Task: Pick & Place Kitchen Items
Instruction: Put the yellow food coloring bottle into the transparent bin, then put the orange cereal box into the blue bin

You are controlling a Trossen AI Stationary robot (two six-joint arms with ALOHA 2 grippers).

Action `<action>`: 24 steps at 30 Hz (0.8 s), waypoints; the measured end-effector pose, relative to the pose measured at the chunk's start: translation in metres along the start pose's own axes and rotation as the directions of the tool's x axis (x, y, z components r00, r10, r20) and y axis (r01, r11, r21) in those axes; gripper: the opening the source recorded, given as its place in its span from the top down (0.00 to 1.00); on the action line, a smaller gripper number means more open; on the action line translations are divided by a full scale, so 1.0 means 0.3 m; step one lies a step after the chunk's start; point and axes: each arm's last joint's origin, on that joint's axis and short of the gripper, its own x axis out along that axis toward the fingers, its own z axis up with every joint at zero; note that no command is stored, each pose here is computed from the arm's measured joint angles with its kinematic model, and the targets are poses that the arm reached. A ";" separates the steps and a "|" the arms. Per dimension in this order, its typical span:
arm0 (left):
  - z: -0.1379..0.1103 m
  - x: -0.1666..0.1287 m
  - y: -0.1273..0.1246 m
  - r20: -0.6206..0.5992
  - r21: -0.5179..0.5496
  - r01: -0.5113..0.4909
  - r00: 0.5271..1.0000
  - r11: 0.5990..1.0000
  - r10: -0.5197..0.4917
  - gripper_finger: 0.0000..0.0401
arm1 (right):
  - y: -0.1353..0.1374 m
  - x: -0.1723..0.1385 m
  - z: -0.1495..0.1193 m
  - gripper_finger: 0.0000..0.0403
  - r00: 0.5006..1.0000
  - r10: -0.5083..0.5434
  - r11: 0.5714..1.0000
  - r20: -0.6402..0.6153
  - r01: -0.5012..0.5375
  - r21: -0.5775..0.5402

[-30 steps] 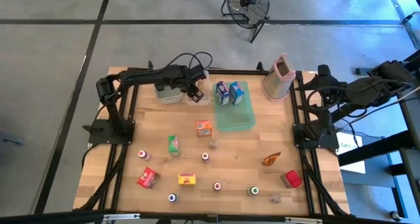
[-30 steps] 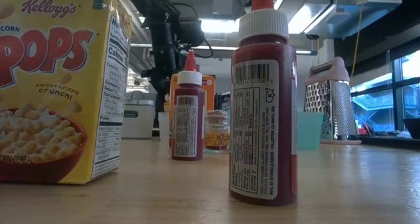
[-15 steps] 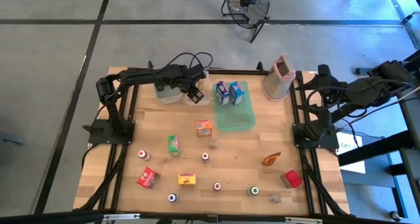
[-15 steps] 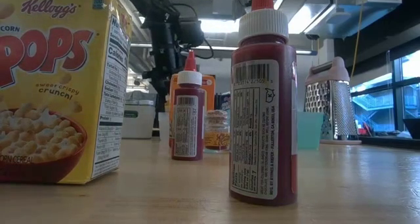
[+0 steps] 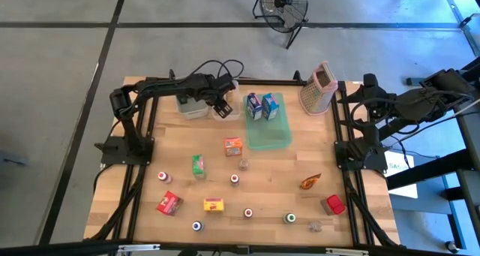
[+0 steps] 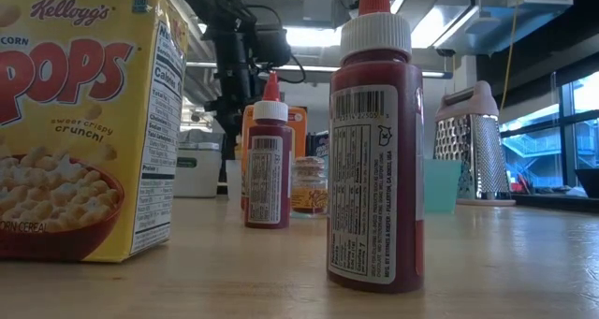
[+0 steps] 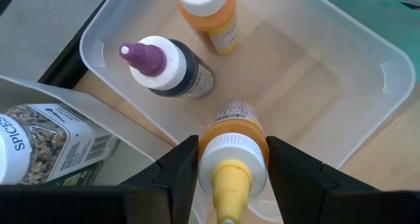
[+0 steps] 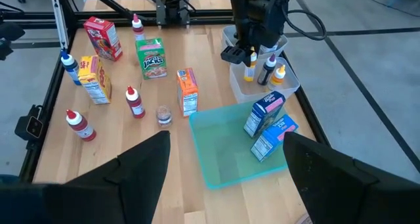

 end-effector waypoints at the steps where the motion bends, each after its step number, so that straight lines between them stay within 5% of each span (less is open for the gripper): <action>1: 0.001 0.000 0.000 0.002 0.000 0.001 1.000 1.000 -0.001 0.59 | 0.000 0.000 0.000 0.25 1.000 0.000 1.000 0.000 0.000 0.000; 24: 0.004 0.001 -0.004 0.007 0.035 0.030 1.000 0.999 -0.030 0.51 | 0.000 0.000 0.000 0.26 1.000 -0.004 1.000 0.001 0.004 -0.013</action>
